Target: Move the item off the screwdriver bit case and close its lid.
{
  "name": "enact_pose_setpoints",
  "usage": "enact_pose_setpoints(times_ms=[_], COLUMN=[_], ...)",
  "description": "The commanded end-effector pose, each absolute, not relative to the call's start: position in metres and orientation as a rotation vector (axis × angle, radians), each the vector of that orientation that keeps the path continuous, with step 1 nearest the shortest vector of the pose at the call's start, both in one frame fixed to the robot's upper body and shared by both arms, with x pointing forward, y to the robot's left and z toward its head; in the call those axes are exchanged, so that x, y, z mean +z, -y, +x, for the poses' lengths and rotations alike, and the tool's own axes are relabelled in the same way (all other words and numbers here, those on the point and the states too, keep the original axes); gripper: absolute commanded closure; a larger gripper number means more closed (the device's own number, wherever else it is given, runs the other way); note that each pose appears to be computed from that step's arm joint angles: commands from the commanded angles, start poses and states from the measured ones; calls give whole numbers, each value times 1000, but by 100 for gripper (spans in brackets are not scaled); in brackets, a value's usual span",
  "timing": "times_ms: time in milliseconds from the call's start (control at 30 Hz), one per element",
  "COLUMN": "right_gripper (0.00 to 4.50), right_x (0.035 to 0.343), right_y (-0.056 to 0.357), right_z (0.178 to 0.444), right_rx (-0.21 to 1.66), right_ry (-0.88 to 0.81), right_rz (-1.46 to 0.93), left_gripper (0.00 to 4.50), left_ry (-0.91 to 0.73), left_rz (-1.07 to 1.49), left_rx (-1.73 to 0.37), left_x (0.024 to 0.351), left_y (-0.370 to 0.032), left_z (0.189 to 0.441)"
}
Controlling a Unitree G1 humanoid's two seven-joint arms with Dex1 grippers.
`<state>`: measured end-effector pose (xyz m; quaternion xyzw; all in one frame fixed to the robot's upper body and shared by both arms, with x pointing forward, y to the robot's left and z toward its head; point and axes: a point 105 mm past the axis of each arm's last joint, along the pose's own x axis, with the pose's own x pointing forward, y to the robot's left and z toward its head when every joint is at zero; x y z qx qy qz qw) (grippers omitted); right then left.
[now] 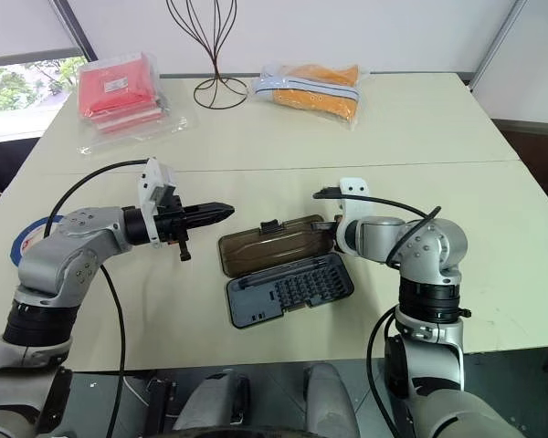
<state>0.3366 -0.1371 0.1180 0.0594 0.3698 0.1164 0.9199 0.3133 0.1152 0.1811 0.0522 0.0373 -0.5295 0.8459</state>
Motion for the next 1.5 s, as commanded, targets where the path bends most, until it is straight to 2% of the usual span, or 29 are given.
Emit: enact_pose_setpoints(times_ms=[33, 233, 433, 600, 1033, 1433, 1500], right_gripper=[450, 450, 450, 450, 450, 450, 393], right_x=[105, 109, 113, 115, 123, 129, 130], right_y=[141, 152, 155, 154, 149, 138, 138], right_z=[326, 321, 303, 302, 303, 304, 304], right_rx=[218, 127, 27, -7, 57, 200, 206], right_ry=[-844, -858, -918, -900, -868, -857, -856], right_rz=[143, 190, 266, 274, 245, 185, 182], left_gripper=[447, 447, 447, 447, 447, 447, 450], left_ry=[-34, -30, -29, -29, -21, -20, -19], left_rz=[151, 159, 161, 164, 165, 167, 167], left_rx=[-1115, -1113, -1114, -1115, -1120, -1126, -1126], left_x=[192, 193, 193, 192, 193, 191, 191], left_y=[-115, -115, -115, -114, -112, -111, -111], left_z=[312, 313, 314, 315, 316, 315, 316])
